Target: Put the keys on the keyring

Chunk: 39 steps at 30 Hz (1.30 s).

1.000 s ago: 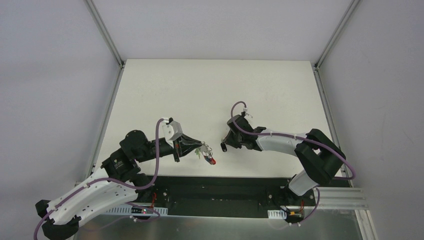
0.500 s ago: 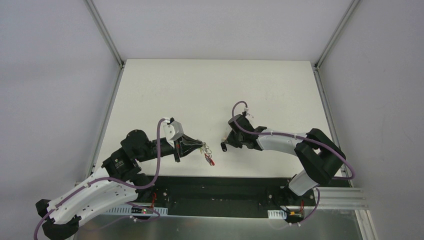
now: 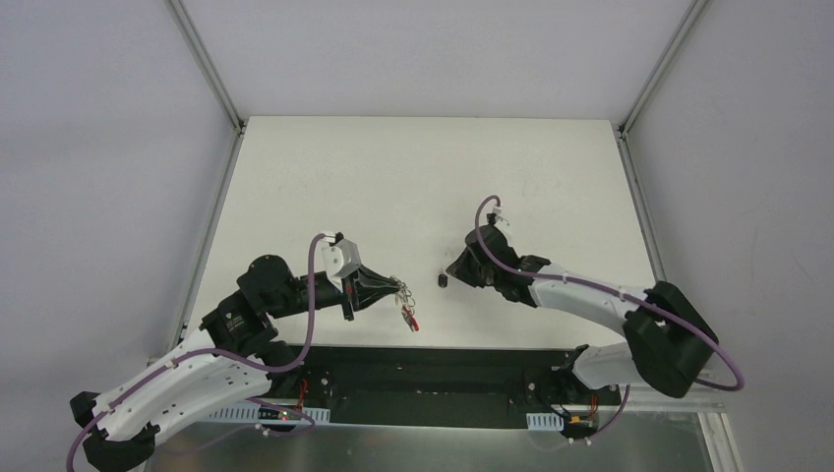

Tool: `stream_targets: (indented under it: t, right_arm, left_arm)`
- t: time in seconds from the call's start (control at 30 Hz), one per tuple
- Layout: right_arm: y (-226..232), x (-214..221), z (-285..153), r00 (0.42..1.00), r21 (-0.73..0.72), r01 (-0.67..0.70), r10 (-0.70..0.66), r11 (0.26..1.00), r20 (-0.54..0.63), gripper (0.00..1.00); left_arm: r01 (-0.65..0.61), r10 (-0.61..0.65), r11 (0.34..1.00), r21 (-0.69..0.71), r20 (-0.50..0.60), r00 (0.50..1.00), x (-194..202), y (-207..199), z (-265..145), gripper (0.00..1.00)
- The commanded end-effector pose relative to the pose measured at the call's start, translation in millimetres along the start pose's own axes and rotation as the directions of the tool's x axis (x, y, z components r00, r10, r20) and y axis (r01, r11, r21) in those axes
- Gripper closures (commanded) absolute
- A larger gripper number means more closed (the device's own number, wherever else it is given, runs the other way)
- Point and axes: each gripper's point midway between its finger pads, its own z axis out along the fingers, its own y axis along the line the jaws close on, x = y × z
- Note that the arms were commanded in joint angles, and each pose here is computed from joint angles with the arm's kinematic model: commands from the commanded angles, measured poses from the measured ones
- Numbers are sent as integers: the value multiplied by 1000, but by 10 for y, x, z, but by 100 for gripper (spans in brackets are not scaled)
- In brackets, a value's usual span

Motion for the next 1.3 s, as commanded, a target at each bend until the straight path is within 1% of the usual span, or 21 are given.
stream_targets:
  t: [0.0, 0.1, 0.2, 0.3, 0.4, 0.5, 0.63, 0.73, 0.83, 1.0, 1.1, 1.13, 1.23, 1.27]
  right_arm:
    - [199, -244, -349, 993, -113, 62, -50, 992, 107, 100]
    - [232, -259, -563, 990, -169, 99, -79, 981, 119, 100]
    - [308, -310, -799, 981, -245, 145, -108, 959, 159, 100]
    - [424, -372, -1106, 961, -339, 229, -157, 912, 226, 100]
    - [520, -394, -1401, 933, -420, 321, -209, 849, 292, 100]
    - [629, -393, -1670, 902, -485, 408, -260, 773, 345, 100]
    - [853, -240, -2070, 854, -595, 521, -370, 612, 367, 100]
    - [970, -130, -2321, 801, -639, 590, -452, 493, 391, 100]
    - [1078, -33, -2541, 747, -670, 639, -513, 378, 424, 100]
    - [1222, 75, -2791, 687, -704, 672, -549, 231, 476, 100]
    - [1248, 169, -2860, 644, -710, 685, -592, 164, 484, 100]
    - [1234, 211, -2868, 633, -715, 682, -615, 155, 470, 100]
    - [1244, 265, -2929, 625, -727, 672, -635, 142, 454, 100]
    - [1239, 280, -2944, 608, -722, 682, -640, 118, 469, 100]
  left_arm:
    - [-15, 9, 998, 61, 99, 995, -301, -139, -6, 100]
    - [-13, 3, 996, 89, 107, 994, -331, -192, -11, 100]
    - [-13, 0, 994, 113, 114, 993, -369, -242, -26, 100]
    - [-13, -5, 989, 144, 124, 992, -422, -306, -45, 100]
    - [-18, -5, 983, 180, 126, 992, -446, -372, -57, 100]
    - [-23, -3, 978, 207, 124, 992, -460, -416, -54, 100]
    - [-30, 1, 969, 244, 119, 993, -483, -477, -50, 100]
    - [-37, 5, 958, 283, 113, 994, -496, -542, -52, 100]
    - [-35, 3, 947, 320, 102, 995, -497, -599, -47, 100]
    - [-33, 3, 912, 409, 74, 997, -491, -733, -42, 100]
    - [-28, 2, 878, 479, 54, 999, -504, -838, -51, 100]
    - [-25, 1, 861, 508, 47, 999, -510, -885, -66, 100]
    - [-17, -2, 824, 566, 33, 999, -536, -981, -106, 100]
    - [-16, -2, 818, 574, 30, 1000, -538, -997, -116, 100]
